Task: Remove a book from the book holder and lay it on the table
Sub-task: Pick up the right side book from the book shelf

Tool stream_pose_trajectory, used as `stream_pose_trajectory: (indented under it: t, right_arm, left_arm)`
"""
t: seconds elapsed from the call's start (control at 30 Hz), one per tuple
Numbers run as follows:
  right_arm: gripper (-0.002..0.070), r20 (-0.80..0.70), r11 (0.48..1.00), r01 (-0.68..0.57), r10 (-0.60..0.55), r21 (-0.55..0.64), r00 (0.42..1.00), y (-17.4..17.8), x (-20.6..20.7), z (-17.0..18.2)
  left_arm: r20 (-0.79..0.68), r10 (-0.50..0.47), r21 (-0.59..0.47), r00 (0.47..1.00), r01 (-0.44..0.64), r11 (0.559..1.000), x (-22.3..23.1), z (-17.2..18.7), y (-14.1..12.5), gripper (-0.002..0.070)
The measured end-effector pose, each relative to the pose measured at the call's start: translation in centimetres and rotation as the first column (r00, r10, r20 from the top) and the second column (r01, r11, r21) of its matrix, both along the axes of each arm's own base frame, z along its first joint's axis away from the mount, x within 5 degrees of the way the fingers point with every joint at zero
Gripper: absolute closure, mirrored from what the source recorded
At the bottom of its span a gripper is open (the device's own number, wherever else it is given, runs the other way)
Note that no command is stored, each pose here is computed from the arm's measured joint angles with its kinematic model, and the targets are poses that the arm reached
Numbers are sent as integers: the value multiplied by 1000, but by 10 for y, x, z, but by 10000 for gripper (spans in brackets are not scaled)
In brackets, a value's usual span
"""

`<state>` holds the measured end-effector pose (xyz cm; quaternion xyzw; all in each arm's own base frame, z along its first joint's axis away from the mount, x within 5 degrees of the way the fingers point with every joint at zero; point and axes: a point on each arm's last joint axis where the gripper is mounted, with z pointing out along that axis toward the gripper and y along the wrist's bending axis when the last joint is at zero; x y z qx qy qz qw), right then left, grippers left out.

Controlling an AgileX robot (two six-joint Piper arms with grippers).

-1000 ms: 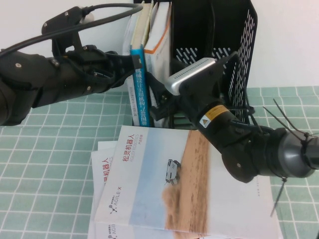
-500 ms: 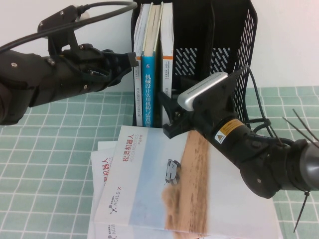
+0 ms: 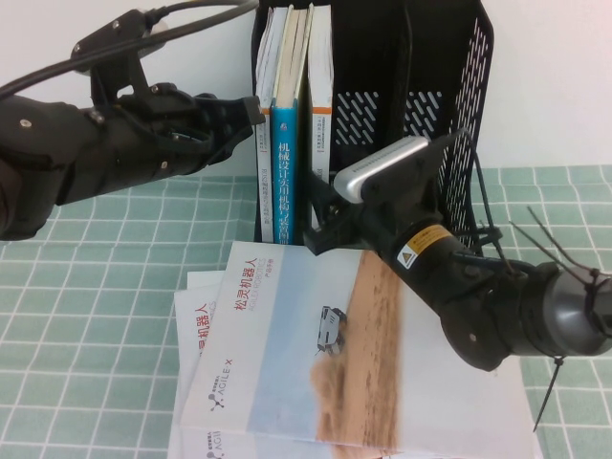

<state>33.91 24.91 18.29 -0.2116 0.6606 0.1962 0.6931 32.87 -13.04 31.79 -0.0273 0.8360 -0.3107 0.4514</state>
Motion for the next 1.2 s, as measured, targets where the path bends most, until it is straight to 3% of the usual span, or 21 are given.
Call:
stream_pose_trajectory:
  t: [0.13,0.27,0.57,0.87,1.2]
  right_arm:
    - [286,-42,999,38,-37,9,998,-2,3,-11]
    - [393,-35,998,51,-49,35,998,1,4,-13]
    - [461,0,998,35,-35,52,999,8,10,-14]
    - [470,29,998,35,-36,44,999,8,10,-9]
    - [467,97,998,7,-1,-63,995,4,0,33]
  left_arm:
    - [0,0,0,1000,0,1000,0,0,0,678]
    - [0,2,0,1000,-2,1000,0,0,0,678]
    - [-2,2,-1,1000,-2,1000,1,-1,0,678]
    - [-20,-17,-18,1000,17,1000,-1,-1,-2,678]
    - [63,-93,-48,994,96,994,-13,38,-4,678]
